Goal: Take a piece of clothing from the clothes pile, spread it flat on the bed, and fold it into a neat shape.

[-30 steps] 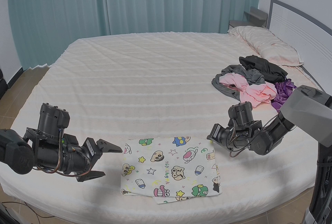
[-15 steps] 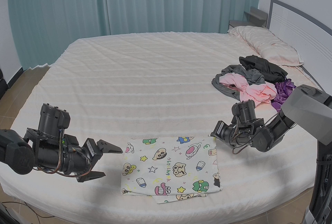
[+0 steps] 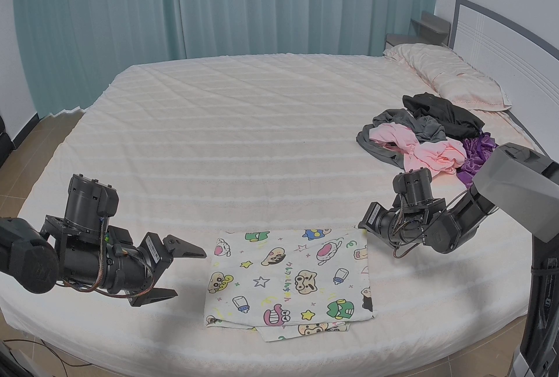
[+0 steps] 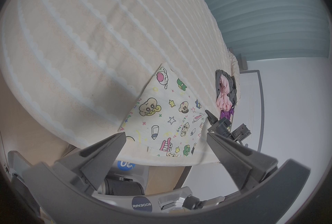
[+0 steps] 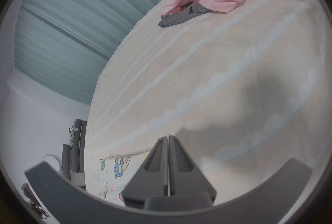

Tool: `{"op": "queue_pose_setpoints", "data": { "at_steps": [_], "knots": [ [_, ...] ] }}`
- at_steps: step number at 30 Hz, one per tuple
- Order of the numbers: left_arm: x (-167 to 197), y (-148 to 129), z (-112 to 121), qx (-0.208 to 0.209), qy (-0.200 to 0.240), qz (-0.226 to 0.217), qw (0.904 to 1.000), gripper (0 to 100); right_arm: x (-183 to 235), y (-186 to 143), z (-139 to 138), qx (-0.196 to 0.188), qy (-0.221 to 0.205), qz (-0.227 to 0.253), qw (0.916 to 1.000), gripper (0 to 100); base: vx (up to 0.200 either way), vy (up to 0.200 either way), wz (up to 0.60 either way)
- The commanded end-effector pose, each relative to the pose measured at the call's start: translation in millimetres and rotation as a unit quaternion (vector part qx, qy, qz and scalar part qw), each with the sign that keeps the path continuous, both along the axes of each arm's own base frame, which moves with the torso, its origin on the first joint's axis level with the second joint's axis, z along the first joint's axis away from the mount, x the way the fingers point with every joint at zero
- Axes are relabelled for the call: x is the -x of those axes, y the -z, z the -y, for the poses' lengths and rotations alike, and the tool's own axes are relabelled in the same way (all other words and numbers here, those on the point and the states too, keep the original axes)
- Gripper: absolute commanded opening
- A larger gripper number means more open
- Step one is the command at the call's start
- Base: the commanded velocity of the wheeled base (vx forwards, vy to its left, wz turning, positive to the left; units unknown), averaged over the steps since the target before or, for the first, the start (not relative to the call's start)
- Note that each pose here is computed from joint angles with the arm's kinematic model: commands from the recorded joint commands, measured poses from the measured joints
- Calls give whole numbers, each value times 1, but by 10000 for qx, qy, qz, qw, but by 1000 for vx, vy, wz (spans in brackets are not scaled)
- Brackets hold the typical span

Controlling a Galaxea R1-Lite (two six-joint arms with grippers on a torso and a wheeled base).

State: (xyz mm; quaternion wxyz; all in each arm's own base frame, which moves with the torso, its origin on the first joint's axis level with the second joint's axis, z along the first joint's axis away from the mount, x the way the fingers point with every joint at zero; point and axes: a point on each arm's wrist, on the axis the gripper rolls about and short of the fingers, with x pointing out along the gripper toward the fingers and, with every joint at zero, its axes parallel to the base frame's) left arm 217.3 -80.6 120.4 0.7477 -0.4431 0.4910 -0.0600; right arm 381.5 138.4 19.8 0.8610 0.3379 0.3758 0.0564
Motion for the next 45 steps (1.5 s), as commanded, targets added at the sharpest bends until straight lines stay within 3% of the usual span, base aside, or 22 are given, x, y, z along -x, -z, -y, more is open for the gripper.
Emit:
{"op": "queue_pose_setpoints", "data": {
  "at_steps": [1, 13, 18, 21, 23, 26, 32, 45],
  "knots": [
    [-2, 2, 0, -24, -6, -40, 10000, 100, -3, -1, 4, -41, 86, -3, 10000, 100, 0, 0, 0],
    [-16, 9, 3, -68, -12, -47, 10000, 100, 14, -11, 7, -50, 73, -34, 10000, 100, 0, 0, 0],
    [-32, 28, 8, -426, 261, 178, 9986, 100, 34, -16, 11, 19, -11, -160, 9999, 100, 0, 0, 0],
    [-40, 39, 10, -619, 342, 248, 9972, 100, 50, -13, 10, 194, -234, -247, 9992, 100, 0, 0, 0],
    [-52, 55, 13, -976, 379, 384, 9938, 100, 64, -8, 9, 453, -565, -159, 9973, 100, 0, 0, 0],
    [-64, 68, 16, -1217, 320, 434, 9911, 100, 73, -3, 5, 455, -681, -85, 9966, 100, 0, 0, 0],
    [-71, 85, 20, -1397, 555, 427, 9877, 100, 79, 6, -3, 447, -867, -204, 9950, 100, 0, 0, 0],
    [-77, 101, 34, -1351, 775, 649, 9857, 100, 86, 24, -19, 438, -1246, -456, 9902, 100, 0, 0, 0]
  ]
}}
